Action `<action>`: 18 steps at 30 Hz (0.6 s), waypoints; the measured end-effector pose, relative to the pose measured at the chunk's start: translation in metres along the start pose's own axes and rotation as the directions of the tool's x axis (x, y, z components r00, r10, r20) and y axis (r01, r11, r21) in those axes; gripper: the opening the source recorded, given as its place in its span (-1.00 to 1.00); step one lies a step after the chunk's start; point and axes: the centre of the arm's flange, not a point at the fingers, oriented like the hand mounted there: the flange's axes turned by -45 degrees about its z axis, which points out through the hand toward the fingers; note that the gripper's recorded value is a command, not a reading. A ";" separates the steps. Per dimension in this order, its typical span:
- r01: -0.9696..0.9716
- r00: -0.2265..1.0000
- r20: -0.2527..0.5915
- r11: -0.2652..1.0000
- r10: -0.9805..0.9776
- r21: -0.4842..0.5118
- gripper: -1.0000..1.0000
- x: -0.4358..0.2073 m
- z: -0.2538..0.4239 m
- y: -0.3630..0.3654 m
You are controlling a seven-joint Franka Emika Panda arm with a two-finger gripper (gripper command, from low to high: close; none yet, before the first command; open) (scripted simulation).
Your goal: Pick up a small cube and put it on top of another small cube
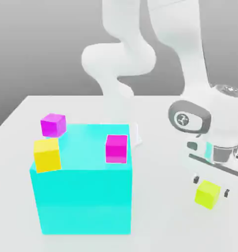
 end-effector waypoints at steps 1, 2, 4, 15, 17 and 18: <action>0.000 1.000 0.000 1.000 0.000 0.000 -1.00 0.000 0.000 0.000; 0.000 1.000 0.000 1.000 0.000 0.000 -1.00 0.000 0.000 0.000; 0.000 1.000 0.001 1.000 0.000 0.002 -1.00 0.000 0.000 0.000; -0.001 1.000 0.000 1.000 0.001 0.004 -1.00 0.000 -0.054 -0.001; 0.057 0.998 -0.025 0.998 -0.057 0.012 -1.00 -0.003 -0.067 -0.001; 0.070 0.996 -0.048 0.998 -0.069 0.013 -1.00 0.007 -0.075 0.000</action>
